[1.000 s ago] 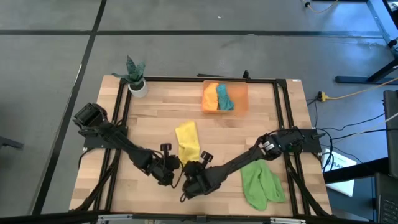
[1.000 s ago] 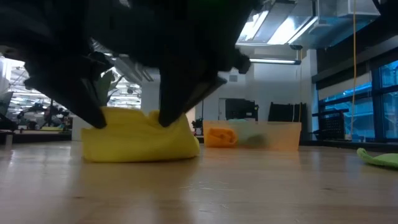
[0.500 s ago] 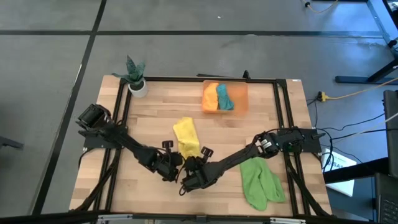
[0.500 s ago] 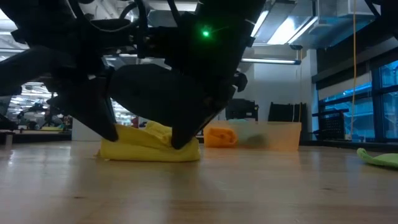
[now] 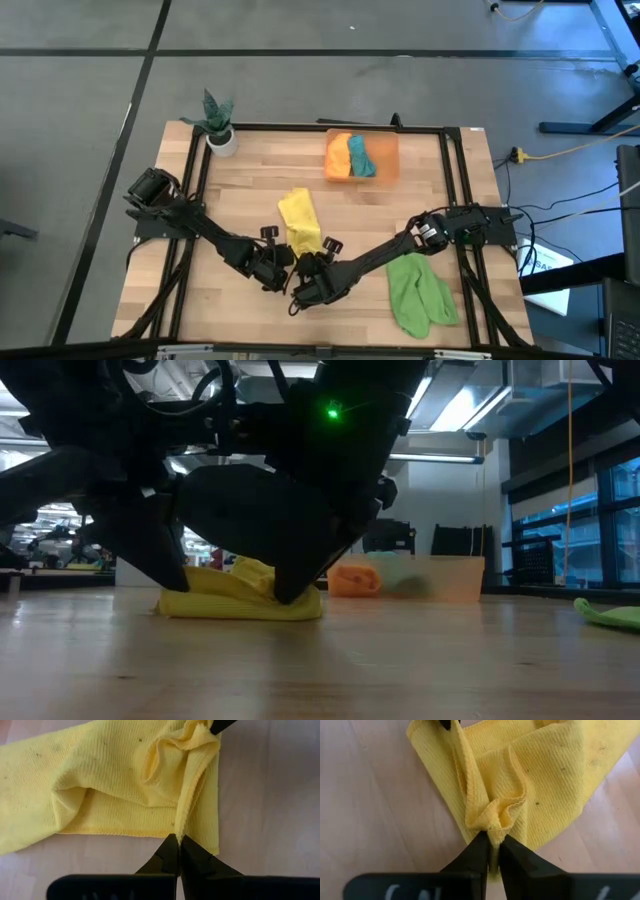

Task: Roll microfiber towels into tight, uniform cylinder then place into a basket
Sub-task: Roll the yellow microfiber towel

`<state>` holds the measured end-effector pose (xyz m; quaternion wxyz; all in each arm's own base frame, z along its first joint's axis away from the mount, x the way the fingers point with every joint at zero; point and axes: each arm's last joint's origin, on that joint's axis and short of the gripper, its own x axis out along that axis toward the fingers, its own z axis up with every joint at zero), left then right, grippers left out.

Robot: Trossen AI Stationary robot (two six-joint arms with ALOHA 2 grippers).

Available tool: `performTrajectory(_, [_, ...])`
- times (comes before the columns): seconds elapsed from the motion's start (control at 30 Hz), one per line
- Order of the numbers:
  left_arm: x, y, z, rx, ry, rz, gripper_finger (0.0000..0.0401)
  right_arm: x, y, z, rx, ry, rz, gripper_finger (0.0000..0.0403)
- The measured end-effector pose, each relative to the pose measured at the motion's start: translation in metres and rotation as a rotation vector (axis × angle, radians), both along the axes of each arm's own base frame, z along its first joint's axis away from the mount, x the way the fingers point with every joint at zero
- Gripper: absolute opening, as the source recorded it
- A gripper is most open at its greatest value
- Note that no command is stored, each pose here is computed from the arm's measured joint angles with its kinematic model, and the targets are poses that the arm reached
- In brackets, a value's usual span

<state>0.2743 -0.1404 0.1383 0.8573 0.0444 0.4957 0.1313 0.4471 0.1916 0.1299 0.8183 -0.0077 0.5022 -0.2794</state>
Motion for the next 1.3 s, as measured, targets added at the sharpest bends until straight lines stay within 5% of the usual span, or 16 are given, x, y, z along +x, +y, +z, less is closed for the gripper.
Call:
performTrajectory(0.57, [0.001,0.004,0.001,-0.023,0.028,-0.018,0.0068,0.000,0.001,-0.001,0.033,0.062,0.074,0.0162])
performTrajectory(1.0, [-0.027,0.006,0.050,-0.129,0.008,-0.015,0.0066,0.003,0.004,0.018,0.043,0.035,0.089,0.0167])
performTrajectory(1.3, [-0.062,-0.008,0.087,-0.221,-0.077,-0.055,0.0068,0.006,-0.008,0.020,-0.087,0.007,0.056,0.0167])
